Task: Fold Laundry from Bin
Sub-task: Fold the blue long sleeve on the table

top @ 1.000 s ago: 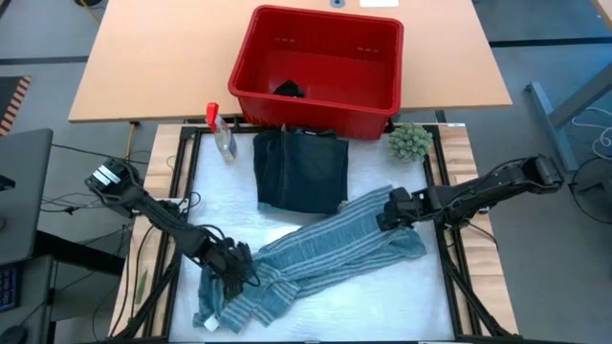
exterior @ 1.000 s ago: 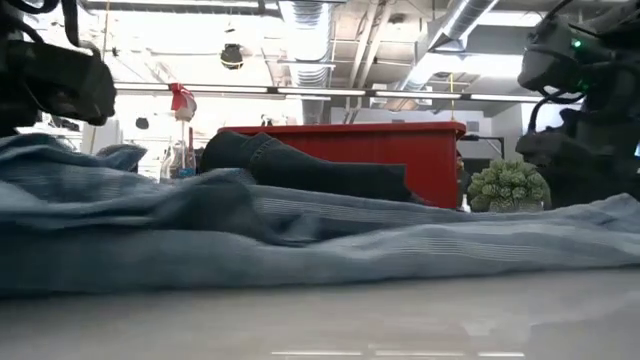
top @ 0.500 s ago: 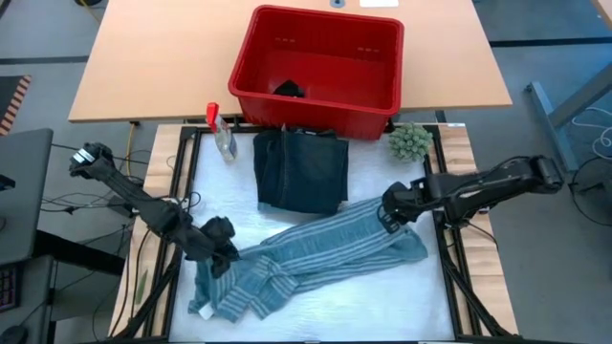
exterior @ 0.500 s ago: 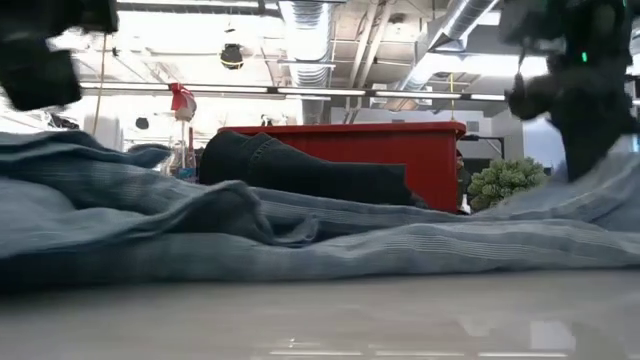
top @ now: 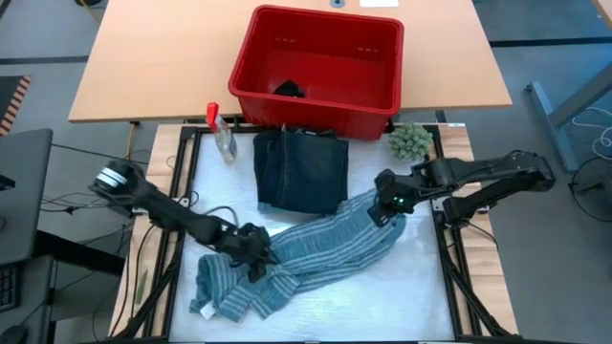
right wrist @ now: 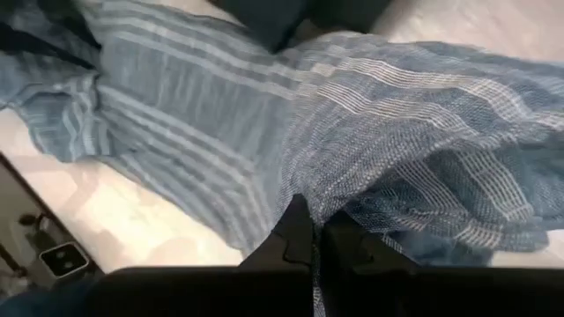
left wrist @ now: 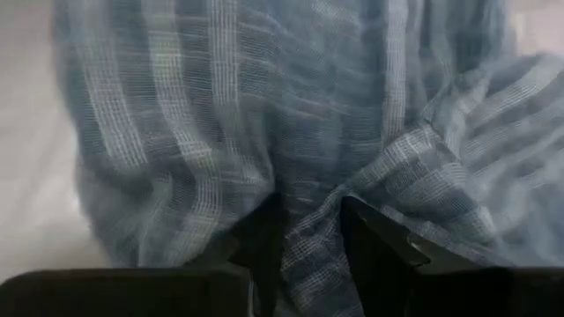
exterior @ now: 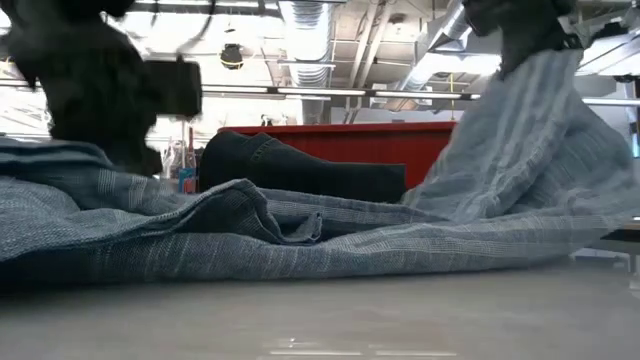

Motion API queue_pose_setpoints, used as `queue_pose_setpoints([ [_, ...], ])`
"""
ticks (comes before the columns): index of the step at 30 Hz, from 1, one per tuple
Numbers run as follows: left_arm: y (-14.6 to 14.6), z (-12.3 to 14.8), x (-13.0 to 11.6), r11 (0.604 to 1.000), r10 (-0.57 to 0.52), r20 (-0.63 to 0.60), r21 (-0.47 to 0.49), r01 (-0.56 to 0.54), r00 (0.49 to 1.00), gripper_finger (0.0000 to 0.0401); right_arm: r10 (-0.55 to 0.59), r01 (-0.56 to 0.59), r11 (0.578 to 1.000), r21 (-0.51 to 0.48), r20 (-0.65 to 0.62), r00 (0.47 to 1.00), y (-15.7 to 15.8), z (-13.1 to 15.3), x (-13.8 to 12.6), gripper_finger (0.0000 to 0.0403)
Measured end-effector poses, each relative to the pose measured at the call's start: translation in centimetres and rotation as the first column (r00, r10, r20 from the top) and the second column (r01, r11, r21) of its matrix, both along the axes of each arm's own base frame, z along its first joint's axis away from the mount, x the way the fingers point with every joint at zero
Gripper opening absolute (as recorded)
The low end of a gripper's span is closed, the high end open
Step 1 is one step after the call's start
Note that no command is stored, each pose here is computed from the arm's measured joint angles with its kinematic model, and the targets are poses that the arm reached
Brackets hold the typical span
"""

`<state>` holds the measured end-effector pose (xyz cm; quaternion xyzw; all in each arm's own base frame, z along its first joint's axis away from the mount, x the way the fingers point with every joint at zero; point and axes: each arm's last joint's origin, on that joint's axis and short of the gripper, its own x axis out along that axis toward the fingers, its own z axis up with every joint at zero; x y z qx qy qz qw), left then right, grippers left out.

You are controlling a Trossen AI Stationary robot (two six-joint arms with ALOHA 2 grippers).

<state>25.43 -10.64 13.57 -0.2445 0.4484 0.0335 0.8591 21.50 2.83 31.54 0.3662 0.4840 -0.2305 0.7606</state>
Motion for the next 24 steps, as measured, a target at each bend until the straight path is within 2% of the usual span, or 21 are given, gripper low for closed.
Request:
queue_pose_setpoints([
  [4, -0.3, -2.7, 1.7, 0.993, -0.05, -0.015, -0.107, 0.048, 0.999, 0.0109, 0.04, -0.04, 0.999, -0.002, -0.03, 0.999, 1.3, 0.5, 1.8, 0.0022],
  [7, -0.5, -3.7, 2.7, 0.982, -0.057, 0.03, -0.178, 0.062, 0.998, 0.0109, 0.075, -0.076, 0.997, -0.002, -0.049, 0.996, 2.4, 0.3, 3.0, 0.0022],
  [11, 0.2, -3.5, 3.9, 0.983, -0.014, 0.086, -0.182, 0.029, 0.996, 0.0109, 0.109, -0.111, 0.994, -0.009, -0.098, 0.989, 3.4, 0.5, 3.5, 0.0022],
  [18, 3.7, -1.0, 7.9, 0.996, 0.06, 0.199, -0.075, -0.045, 0.978, 0.0109, 0.084, -0.101, 0.993, -0.057, -0.248, 0.965, 2.9, 2.6, 0.7, 0.0022],
  [22, 5.2, 2.6, 9.7, 0.993, -0.012, 0.277, -0.113, 0.045, 0.961, 0.0109, 0.032, -0.048, 0.997, -0.064, -0.237, 0.971, 2.3, 4.2, -0.9, 0.0022],
  [24, 5.6, 4.8, 9.6, 0.988, -0.068, 0.278, -0.117, 0.104, 0.958, 0.0109, 0.007, -0.021, 0.998, -0.067, -0.204, 0.979, 2.2, 5.0, -1.1, 0.0022],
])
